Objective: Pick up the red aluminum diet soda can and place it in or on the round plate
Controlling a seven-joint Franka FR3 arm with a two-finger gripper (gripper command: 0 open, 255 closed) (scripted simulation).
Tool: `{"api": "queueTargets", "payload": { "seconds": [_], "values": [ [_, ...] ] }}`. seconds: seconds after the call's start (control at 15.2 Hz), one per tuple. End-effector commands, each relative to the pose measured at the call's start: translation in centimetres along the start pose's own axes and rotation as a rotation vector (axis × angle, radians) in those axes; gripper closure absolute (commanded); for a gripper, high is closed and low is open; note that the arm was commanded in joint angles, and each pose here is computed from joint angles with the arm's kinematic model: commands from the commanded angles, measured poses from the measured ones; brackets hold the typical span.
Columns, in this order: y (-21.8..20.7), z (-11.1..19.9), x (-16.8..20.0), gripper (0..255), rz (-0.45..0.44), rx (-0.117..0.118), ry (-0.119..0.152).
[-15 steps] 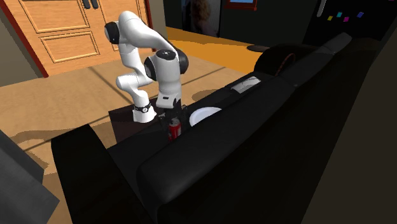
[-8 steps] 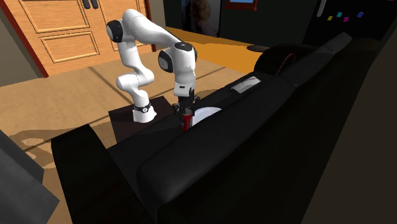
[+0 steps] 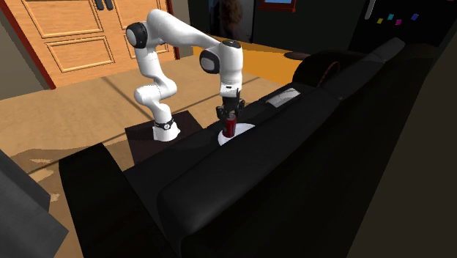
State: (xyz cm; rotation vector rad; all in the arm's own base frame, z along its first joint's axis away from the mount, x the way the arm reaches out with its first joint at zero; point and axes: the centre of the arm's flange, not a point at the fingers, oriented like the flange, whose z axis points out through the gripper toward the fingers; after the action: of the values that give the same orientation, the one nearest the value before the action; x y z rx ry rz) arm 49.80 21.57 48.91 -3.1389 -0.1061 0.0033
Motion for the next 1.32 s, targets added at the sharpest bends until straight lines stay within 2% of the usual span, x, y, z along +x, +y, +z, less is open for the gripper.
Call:
{"api": "queueTargets", "payload": {
  "seconds": [0.0, 0.46, 1.25],
  "values": [
    [-2.6, -0.2, -0.6, 255, 0.002, 0.0, 0.0],
    [-11.8, -1.1, -3.1, 255, 0.002, 0.0, 0.0],
    [-11.8, 5.2, -3.1, 255, 0.002, 0.0, 0.0]
  ]
}}
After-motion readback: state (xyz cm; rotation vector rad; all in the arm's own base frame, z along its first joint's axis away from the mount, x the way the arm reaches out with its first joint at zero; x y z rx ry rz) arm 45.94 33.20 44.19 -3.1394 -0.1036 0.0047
